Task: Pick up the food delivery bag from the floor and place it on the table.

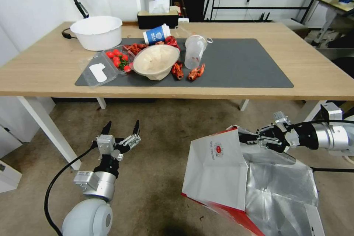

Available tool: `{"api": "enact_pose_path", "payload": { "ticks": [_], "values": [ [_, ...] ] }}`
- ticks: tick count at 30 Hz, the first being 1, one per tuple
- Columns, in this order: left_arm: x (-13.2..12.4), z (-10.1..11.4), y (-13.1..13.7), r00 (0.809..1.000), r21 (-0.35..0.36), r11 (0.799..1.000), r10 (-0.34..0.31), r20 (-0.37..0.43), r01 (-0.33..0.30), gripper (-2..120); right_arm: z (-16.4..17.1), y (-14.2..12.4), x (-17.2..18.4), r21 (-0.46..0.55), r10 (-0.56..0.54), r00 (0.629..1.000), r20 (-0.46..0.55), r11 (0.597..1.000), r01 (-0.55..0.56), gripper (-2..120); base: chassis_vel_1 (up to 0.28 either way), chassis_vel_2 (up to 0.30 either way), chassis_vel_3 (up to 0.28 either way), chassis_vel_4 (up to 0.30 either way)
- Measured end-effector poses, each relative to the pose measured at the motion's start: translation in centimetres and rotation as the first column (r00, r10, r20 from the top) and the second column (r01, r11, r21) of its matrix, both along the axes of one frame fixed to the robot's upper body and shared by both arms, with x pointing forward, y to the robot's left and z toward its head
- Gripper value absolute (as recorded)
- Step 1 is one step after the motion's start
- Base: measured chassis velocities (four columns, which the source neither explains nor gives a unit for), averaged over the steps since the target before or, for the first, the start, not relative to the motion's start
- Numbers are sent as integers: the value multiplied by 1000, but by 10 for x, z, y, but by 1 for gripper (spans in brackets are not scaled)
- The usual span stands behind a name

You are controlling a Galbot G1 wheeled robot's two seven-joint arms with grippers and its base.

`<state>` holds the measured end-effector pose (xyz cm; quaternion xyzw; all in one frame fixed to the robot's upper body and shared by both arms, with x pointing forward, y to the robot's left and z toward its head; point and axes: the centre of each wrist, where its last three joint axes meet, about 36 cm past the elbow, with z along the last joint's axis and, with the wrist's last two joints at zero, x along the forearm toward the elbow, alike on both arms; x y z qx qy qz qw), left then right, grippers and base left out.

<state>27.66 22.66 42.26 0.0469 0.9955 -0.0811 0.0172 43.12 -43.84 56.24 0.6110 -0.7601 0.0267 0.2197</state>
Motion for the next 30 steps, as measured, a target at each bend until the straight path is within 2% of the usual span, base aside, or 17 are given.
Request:
{"api": "enact_pose_path", "payload": {
  "ticks": [30],
  "values": [
    [-1,0,2,1000,6,1000,1,0,-1,100,-3,0,0,5,3,1000,-6,1000,-3,0,0,0,0,0]
  ]
}}
